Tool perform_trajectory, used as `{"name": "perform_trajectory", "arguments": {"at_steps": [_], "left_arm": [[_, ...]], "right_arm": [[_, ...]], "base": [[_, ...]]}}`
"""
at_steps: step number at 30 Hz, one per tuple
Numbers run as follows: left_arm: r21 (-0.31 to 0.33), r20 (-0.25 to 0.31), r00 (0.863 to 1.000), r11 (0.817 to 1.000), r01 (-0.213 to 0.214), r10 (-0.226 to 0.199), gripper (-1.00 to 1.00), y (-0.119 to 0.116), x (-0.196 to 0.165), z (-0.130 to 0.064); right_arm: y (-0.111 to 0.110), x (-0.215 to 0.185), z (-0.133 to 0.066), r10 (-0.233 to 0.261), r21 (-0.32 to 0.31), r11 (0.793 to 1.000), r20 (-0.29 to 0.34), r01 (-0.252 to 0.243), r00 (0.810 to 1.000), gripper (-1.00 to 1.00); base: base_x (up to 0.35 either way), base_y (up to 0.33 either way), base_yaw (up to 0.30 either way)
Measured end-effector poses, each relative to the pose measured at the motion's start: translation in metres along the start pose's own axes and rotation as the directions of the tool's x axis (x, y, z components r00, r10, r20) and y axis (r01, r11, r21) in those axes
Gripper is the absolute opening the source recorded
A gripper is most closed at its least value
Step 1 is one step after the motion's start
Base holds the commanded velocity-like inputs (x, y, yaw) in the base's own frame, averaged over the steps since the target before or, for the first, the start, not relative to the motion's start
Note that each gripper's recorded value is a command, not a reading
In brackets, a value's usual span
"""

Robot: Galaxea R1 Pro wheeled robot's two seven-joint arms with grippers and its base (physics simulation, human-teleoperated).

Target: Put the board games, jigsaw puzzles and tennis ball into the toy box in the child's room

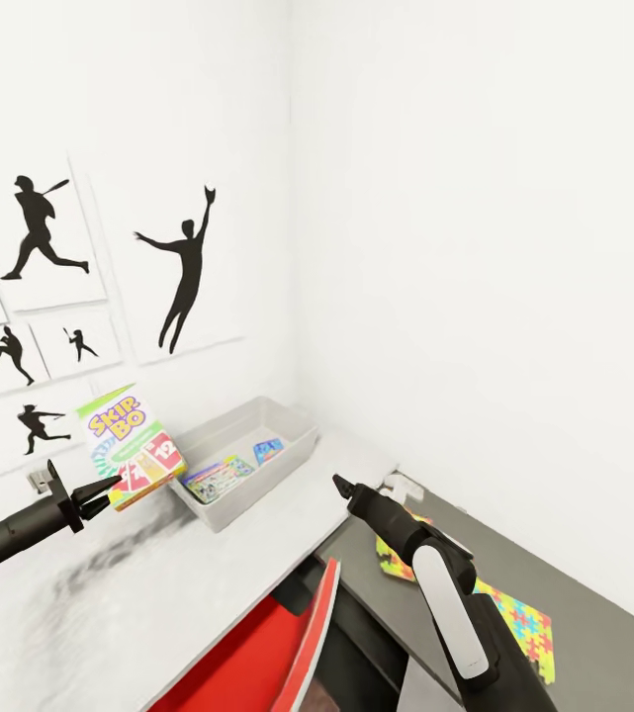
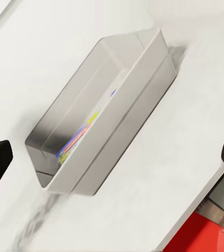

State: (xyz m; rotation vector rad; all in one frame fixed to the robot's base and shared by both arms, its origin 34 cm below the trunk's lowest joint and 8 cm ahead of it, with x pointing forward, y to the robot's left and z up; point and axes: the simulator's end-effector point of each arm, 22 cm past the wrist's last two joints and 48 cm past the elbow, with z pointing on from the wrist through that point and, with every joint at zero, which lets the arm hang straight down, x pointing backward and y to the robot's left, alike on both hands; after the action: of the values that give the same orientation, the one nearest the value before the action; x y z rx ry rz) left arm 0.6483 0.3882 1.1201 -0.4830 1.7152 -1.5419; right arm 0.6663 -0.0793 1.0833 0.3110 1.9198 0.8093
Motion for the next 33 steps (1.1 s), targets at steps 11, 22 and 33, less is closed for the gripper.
{"name": "perform_trajectory", "arguments": {"at_steps": [11,22,33], "left_arm": [[0.002,0.001,1.000,1.000,0.000,0.000,-1.00,-0.0004,-0.0005,0.0002],[0.001,0.001,1.000,1.000,0.001,-0.001,-1.00,-0.0002,-0.0004,0.0001],[0.000,0.000,1.000,1.000,0.001,-0.001,-1.00,0.0001,-0.0002,0.0000]], "right_arm": [[-0.0002,-0.0002,0.0001,0.000,0.000,1.000,0.000,0.000,1.000,1.00],[0.0005,0.0003,0.0002,0.000,-0.001,1.000,-0.001,0.000,1.000,1.00],[0.0002,0.0002,0.0001,-0.001,-0.001,1.000,-0.001,0.001,1.000,1.00]], "base": [[0.021,-0.003,0.000],[0.000,0.000,0.000],[0.000,0.000,0.000]]}}
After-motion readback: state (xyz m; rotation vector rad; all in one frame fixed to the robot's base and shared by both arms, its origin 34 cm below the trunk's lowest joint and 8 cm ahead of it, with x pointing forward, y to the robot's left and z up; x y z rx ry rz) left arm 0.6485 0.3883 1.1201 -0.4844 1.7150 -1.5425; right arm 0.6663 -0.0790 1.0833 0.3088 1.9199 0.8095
